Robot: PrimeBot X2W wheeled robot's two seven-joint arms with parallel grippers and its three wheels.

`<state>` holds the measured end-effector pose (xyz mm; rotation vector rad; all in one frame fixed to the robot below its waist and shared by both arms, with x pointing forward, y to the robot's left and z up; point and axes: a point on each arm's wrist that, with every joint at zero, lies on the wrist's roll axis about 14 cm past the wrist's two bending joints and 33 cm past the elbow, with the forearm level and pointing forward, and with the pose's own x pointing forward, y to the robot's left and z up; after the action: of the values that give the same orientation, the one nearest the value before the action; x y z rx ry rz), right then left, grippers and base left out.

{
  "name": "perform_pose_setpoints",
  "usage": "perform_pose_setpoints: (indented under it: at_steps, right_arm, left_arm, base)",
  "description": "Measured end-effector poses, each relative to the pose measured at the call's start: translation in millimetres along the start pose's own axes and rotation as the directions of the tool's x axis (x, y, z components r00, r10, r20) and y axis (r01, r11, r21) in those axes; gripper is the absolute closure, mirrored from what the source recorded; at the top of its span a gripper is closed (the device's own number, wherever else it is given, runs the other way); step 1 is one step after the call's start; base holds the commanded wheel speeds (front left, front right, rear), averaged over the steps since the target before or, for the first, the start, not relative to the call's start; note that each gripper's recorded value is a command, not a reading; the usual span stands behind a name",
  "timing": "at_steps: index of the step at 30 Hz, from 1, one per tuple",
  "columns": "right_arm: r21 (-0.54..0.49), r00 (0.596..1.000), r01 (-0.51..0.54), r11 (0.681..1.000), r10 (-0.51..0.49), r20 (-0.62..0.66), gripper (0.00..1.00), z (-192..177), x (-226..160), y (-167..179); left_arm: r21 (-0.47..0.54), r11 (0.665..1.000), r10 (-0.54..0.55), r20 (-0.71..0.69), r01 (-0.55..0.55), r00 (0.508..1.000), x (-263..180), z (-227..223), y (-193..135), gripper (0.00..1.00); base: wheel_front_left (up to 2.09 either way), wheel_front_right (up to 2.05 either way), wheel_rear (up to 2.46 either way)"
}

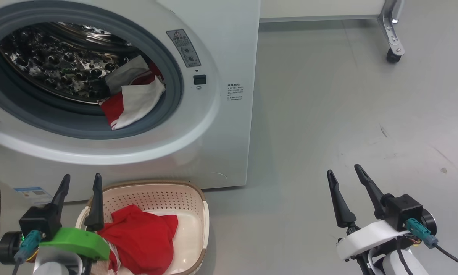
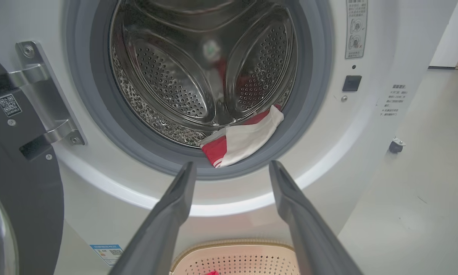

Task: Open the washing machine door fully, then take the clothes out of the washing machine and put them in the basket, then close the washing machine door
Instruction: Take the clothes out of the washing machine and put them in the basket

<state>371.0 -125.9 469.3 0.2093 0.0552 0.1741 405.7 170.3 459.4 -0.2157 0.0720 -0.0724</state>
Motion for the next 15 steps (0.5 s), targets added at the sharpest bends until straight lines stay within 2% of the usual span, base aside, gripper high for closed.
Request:
perform_pose_setpoints:
  at_steps: [15]
  right_arm:
    - [-0.006, 1.000, 0.019, 1.000, -0.019, -0.006, 0.00, -1.7, -15.0, -5.8]
  left_arm:
    - [0.004, 0.999, -0.038, 0.044, 0.038, 0.998, -18.0, 10.8, -14.7, 0.00]
  base:
    - [0.00, 0.00, 0.00]
